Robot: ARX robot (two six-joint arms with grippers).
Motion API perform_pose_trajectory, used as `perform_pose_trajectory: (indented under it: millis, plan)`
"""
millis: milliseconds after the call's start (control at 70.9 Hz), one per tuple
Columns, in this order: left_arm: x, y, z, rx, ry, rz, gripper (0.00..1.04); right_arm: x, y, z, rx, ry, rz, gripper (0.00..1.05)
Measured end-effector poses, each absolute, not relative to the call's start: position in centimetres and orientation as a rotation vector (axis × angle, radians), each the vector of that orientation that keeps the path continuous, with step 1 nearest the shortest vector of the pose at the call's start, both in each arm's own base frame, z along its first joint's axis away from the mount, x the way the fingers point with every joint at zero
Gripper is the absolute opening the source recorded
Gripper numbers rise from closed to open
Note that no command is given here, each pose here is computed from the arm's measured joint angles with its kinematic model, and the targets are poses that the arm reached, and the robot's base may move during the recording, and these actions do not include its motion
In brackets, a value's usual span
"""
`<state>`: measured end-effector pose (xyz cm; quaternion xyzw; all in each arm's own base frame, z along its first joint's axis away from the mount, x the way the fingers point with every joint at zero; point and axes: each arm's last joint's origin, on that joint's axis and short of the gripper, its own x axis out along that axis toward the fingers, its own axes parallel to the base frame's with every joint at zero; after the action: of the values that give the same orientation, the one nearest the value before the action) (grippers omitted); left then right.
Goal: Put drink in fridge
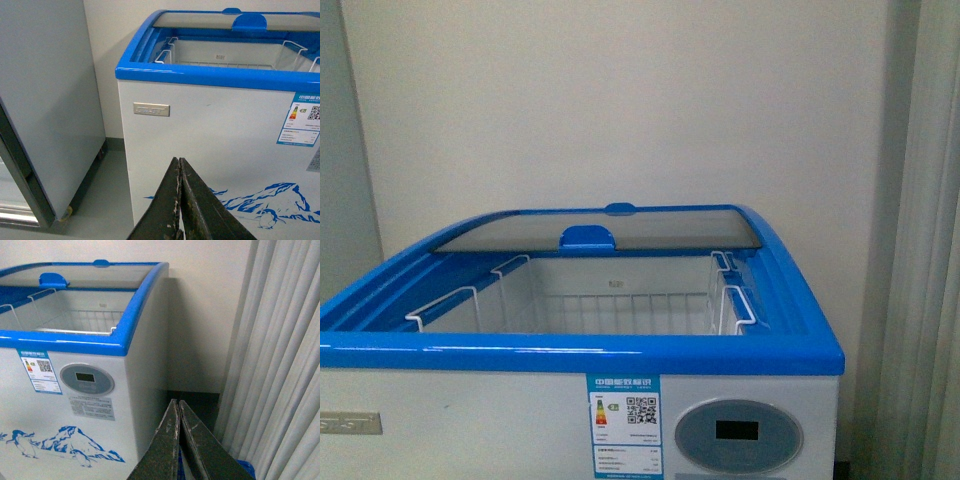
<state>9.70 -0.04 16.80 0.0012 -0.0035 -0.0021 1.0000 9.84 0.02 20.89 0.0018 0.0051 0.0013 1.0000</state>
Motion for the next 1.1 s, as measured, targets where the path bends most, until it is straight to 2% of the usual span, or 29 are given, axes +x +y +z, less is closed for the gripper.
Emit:
perform_pose_trajectory:
  millis: [944, 973, 1015, 1100]
  plan:
    - [9.7, 0.0, 16.8, 0.002, -0.007, -0.004, 0.03, 9.7, 0.0, 16.8, 0.003, -0.007, 0.003, 0.03]
    - [9.7, 0.0, 16.8, 0.002, -0.007, -0.004, 0.03, 9.7, 0.0, 16.8, 0.002, -0.007, 0.003, 0.05]
    - [9.7, 0.0, 16.8, 0.002, -0.007, -0.004, 0.08, 9.7, 0.0, 16.8, 0.002, -0.007, 0.003, 0.12]
    - [9.7, 0.0, 16.8, 0.002, -0.007, -0.004, 0.24, 9.7, 0.0, 16.8, 0.002, -0.007, 0.003, 0.27]
